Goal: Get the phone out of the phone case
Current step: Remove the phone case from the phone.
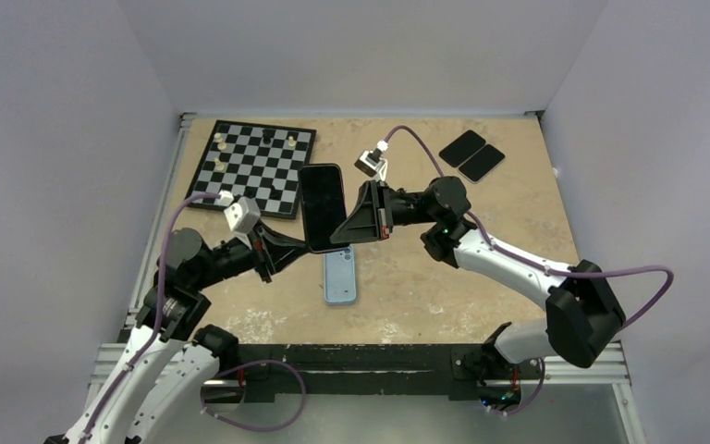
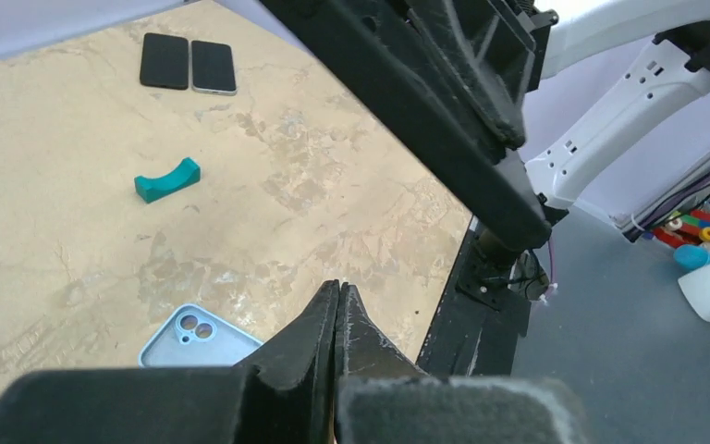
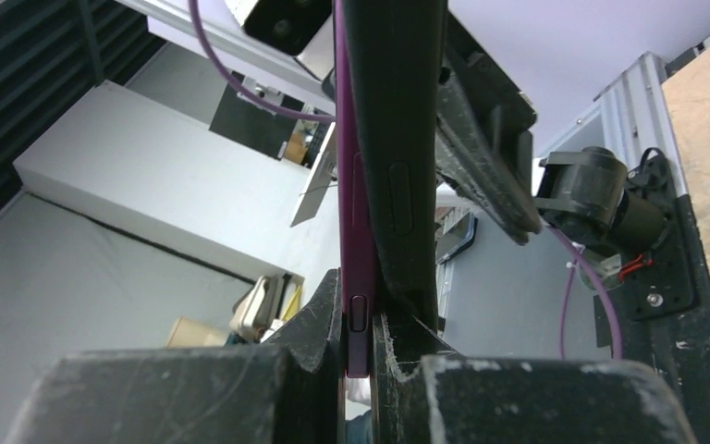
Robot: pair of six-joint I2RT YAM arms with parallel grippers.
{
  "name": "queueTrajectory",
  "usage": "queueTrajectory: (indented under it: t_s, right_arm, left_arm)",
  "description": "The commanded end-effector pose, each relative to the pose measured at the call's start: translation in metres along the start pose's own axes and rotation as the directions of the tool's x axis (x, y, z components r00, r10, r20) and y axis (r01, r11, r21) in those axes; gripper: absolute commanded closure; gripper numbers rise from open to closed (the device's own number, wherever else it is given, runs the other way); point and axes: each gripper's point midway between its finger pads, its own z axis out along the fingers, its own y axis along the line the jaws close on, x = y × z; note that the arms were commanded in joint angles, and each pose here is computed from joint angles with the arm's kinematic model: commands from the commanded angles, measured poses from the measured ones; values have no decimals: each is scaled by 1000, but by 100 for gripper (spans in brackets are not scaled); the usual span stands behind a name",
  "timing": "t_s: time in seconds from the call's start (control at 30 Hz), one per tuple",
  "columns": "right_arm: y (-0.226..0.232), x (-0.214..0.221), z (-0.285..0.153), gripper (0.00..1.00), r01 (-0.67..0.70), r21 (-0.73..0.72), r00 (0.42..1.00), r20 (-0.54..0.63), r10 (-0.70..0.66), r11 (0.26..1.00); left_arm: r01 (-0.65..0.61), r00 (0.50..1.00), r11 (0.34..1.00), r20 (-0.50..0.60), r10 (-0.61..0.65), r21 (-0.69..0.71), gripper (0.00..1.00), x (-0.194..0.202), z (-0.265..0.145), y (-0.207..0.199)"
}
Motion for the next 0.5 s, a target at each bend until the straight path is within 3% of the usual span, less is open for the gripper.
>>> queueTrajectory:
  t_s: [0.0,0.03,0.1,0.2,0.3,0.47]
  right_arm:
    - [34,5,0,100,113,-89,994,4,-114,990]
    - [32,5,0,100,125,-74,992,7,-124,989]
    - [29,3,1,100,149,-51,989,15,-149,987]
    - [25,-5,2,100,176,-15,984,42,-175,984]
    - [21,-10,4,100,194,3,979,61,-194,981]
    - [20,-17,8,100,203,8,976,74,-204,979]
  left_arm:
    - [47,994,999,97,-47,-2,100,-19,1,-3]
    - [58,994,998,92,-60,21,91,-19,1,-7]
    - [79,994,992,73,-87,95,63,-15,1,-20]
    - [97,991,981,78,-111,165,36,-8,-5,-33]
    - [90,988,972,104,-115,215,23,-5,-14,-46]
    - [118,976,975,159,-149,187,25,-23,-17,-47]
